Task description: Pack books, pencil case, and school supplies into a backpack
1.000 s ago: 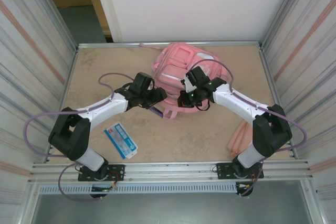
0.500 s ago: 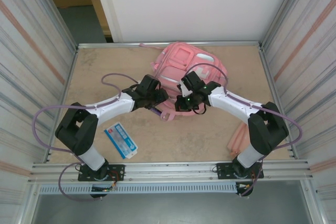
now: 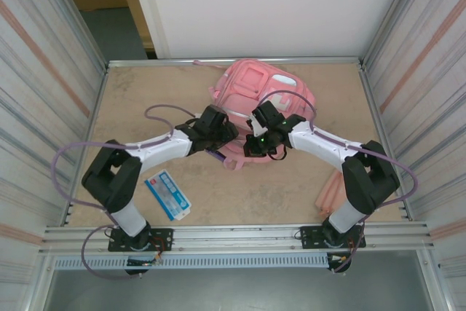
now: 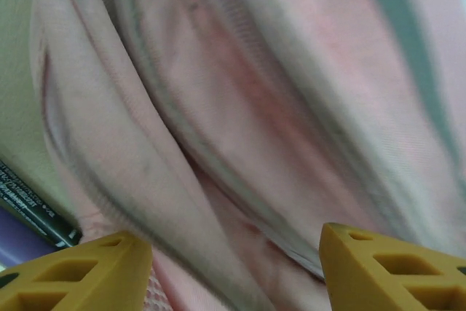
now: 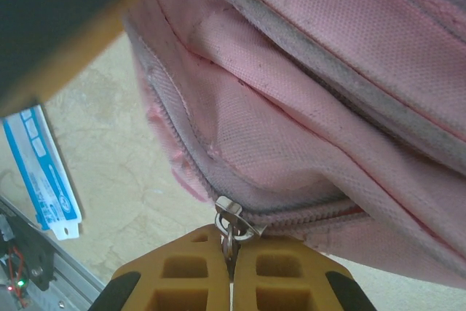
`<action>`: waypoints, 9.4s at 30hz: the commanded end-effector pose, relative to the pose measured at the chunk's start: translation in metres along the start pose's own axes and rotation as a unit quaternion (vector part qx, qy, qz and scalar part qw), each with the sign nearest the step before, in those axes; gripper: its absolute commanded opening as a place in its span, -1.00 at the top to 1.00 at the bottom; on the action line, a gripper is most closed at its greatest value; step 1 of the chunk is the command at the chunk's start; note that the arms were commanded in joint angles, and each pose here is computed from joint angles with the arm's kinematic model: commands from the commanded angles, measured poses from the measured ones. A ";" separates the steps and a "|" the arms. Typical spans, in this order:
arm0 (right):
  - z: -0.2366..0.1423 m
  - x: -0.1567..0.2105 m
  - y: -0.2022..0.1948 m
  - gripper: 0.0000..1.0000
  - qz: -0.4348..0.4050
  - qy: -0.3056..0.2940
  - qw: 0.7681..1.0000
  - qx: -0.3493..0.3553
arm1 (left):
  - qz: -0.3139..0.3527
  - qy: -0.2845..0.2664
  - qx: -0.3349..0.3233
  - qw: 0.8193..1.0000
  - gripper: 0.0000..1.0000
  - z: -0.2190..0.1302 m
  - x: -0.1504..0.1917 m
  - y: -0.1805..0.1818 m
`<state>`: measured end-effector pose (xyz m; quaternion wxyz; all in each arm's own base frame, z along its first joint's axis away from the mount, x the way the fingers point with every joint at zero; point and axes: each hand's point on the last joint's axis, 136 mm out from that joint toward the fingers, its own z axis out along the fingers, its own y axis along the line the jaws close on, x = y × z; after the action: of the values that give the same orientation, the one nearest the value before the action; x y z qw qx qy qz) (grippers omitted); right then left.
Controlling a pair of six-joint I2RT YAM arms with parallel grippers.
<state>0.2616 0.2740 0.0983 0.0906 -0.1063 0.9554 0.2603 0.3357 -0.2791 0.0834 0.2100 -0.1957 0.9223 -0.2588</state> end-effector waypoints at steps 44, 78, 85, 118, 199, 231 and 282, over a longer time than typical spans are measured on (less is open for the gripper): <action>-0.034 -0.040 -0.258 0.85 0.070 0.029 0.936 0.344 | 0.132 0.147 0.165 0.966 1.00 -0.012 -0.066 -0.028; -0.140 -0.081 -0.235 0.07 0.103 -0.189 0.934 0.284 | 0.185 0.135 0.195 0.954 0.23 -0.063 -0.052 -0.048; -0.187 -0.080 -0.192 0.05 0.104 -0.292 0.925 0.222 | 0.331 0.070 0.164 0.927 -0.03 -0.089 -0.029 -0.079; -0.212 -0.042 -0.161 -0.14 0.122 -0.374 0.906 0.154 | 0.633 0.060 -0.105 0.764 -0.60 0.080 0.009 -0.096; -0.079 -0.081 -0.127 0.76 -0.103 -0.115 0.978 -0.141 | 0.721 -0.059 0.089 0.685 1.00 -0.076 -0.026 -0.167; -0.076 -0.088 -0.158 0.24 -0.151 -0.147 0.977 0.029 | 0.731 -0.080 0.116 0.668 1.00 -0.096 -0.025 -0.179; -0.076 -0.057 -0.128 0.92 0.042 0.050 0.986 -0.151 | 0.752 -0.086 0.109 0.644 1.00 -0.073 -0.016 -0.165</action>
<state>0.3443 0.1270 0.1099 0.0347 -0.0941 0.9244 0.3680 0.3539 -0.3606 0.1763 0.3470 0.5746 0.7378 -0.0717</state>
